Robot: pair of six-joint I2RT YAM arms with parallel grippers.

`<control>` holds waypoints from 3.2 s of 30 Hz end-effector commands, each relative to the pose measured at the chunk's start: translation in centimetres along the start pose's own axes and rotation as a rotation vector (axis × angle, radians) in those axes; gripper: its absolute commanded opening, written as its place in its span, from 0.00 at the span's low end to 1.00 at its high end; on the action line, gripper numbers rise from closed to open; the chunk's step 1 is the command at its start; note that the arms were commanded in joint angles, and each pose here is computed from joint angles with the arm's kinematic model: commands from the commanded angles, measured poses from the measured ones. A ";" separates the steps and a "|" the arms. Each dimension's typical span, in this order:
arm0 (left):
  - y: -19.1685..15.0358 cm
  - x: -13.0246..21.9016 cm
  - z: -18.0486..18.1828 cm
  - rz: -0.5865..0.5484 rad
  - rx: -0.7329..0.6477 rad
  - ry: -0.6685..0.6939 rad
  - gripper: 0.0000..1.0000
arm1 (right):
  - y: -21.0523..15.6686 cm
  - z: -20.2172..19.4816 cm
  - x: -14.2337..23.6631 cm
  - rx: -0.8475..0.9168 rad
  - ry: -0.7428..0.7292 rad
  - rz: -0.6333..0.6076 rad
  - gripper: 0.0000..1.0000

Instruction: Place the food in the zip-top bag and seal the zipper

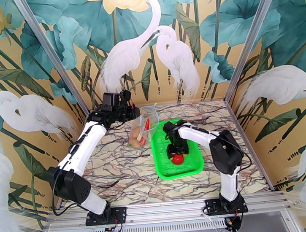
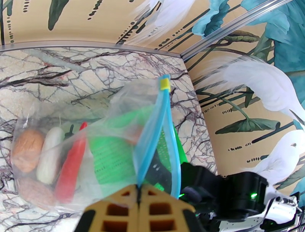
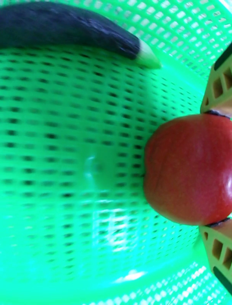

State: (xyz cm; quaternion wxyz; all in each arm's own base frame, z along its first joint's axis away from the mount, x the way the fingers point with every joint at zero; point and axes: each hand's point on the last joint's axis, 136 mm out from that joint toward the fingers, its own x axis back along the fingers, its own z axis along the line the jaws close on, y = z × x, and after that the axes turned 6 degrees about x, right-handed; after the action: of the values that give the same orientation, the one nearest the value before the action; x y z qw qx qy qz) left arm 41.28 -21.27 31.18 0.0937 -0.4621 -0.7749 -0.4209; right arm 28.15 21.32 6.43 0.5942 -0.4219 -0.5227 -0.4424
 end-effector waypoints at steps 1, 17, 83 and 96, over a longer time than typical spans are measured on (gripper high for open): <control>0.2 -0.3 0.3 0.010 -0.002 0.005 0.00 | 3.0 0.1 4.1 -0.013 0.033 -0.182 0.48; -0.3 -1.4 1.1 0.041 0.031 0.016 0.00 | 4.6 -1.6 16.0 -0.019 -0.017 -0.485 0.45; 1.5 -0.4 -2.2 0.016 0.003 -0.052 0.00 | 10.8 -4.1 12.7 0.052 -0.119 -0.483 0.80; 1.2 0.3 -1.9 0.006 0.001 -0.034 0.00 | 15.7 -5.9 4.7 0.070 -0.239 -0.352 0.81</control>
State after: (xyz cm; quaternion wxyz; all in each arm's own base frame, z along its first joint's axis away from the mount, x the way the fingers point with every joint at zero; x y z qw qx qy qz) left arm 42.29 -22.52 32.09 0.0924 -0.4774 -0.7772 -0.3995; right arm 43.75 19.42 9.55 0.4690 -0.3569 -0.6566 -0.4707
